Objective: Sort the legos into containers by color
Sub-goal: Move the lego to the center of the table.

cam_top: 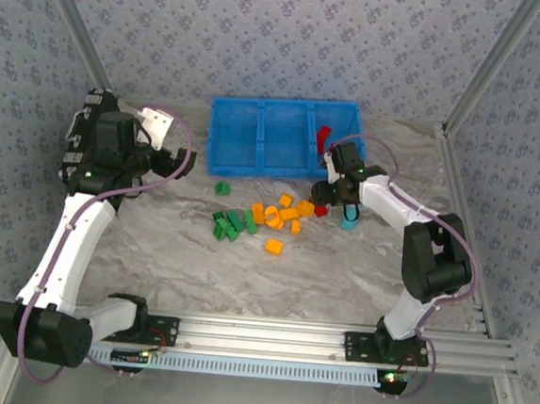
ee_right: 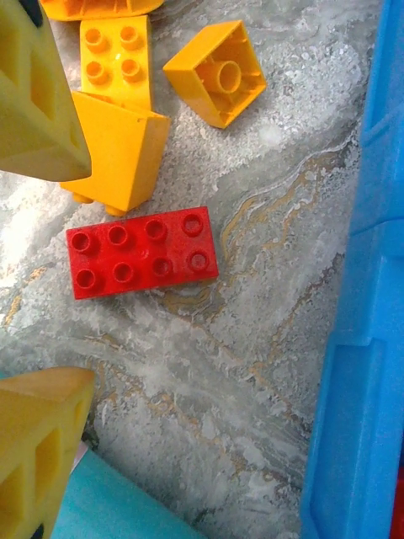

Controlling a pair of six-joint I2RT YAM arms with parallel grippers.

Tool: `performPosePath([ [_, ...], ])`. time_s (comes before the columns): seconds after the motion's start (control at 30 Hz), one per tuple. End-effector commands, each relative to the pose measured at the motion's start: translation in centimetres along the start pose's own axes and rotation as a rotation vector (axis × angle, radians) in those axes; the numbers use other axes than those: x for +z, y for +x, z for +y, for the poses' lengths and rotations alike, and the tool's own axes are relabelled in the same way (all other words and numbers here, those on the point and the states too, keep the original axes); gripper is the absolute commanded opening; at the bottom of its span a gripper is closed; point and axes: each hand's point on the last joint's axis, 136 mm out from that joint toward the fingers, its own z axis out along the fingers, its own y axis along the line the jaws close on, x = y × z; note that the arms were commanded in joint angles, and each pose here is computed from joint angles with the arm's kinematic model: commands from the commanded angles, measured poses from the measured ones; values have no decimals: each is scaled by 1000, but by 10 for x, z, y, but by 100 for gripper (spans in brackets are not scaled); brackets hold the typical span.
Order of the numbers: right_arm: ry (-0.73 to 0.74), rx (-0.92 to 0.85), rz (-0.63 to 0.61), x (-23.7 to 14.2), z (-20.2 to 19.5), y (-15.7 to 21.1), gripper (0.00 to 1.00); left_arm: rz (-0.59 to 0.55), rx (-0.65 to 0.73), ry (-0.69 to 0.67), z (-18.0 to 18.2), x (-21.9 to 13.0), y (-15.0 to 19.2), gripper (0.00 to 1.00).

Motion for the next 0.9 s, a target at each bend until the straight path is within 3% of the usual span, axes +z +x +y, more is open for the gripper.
performPosePath([
  [0.0, -14, 57, 3, 9, 4, -3, 62, -36, 4, 22, -6, -8, -10, 100],
  [0.87, 137, 57, 102, 59, -7, 13, 66, -48, 20, 9, -6, -14, -12, 100],
])
